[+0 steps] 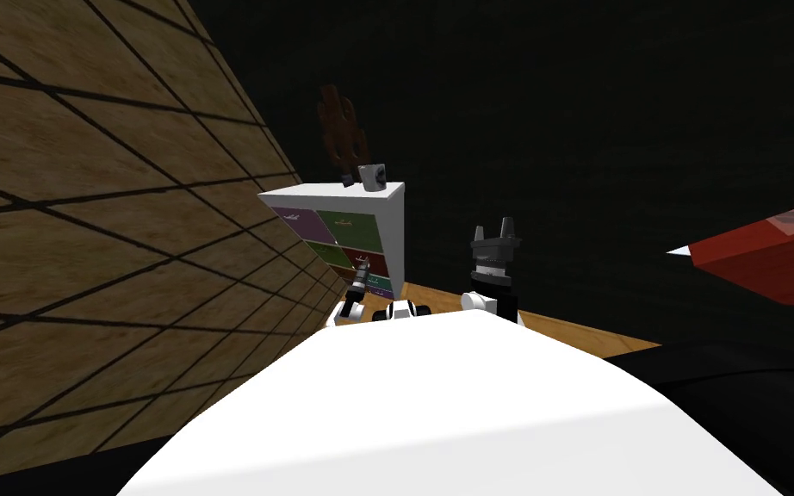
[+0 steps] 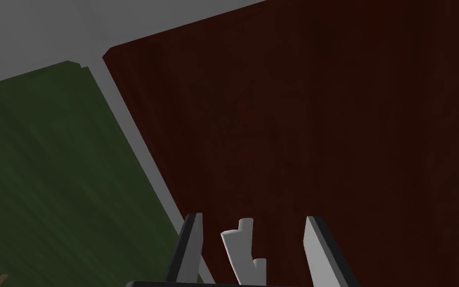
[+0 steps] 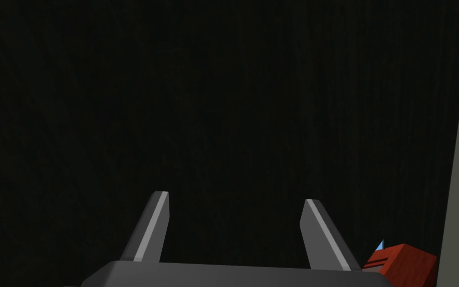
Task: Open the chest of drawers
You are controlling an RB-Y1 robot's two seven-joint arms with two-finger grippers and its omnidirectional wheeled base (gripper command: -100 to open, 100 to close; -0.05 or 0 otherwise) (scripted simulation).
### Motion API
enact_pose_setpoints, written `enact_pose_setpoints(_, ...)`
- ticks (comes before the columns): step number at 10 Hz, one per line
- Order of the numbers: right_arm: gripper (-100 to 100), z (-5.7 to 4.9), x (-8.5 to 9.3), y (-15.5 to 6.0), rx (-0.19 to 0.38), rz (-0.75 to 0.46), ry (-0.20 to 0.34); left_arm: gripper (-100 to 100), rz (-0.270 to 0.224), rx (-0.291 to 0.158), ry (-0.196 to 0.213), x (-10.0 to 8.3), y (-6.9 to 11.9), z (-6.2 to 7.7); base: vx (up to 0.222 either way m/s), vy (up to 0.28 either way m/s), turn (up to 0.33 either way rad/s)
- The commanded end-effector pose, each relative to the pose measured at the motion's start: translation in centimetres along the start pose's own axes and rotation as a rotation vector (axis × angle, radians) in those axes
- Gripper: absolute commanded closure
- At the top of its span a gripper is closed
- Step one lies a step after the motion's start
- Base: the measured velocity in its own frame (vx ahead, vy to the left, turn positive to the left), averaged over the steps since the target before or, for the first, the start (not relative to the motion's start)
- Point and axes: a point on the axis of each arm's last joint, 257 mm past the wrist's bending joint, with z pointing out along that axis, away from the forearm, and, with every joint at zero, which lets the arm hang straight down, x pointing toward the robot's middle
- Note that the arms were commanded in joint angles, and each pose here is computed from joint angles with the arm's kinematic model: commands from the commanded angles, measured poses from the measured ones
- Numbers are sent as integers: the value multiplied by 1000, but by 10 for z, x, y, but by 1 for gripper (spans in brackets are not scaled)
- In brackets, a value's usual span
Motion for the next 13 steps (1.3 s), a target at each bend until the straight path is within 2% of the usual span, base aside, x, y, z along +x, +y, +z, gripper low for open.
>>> enact_pose_setpoints(1,0,0,0,0,0,0,0,100,-1,3,7,0,-4,-4,-205,49,33)
enact_pose_setpoints(4,0,0,0,0,0,0,0,100,-1,9,10,0,-7,-5,-143,51,22)
enact_pose_setpoints(8,0,0,0,0,0,0,0,100,-6,-4,23,3,-4,-15,-142,67,19)
enact_pose_setpoints(9,0,0,0,0,0,0,0,-100,-5,8,23,-3,-17,-6,-95,34,-1)
enact_pose_setpoints(13,0,0,0,0,0,0,0,-100,-2,8,24,-13,-36,5,-3,-21,2)
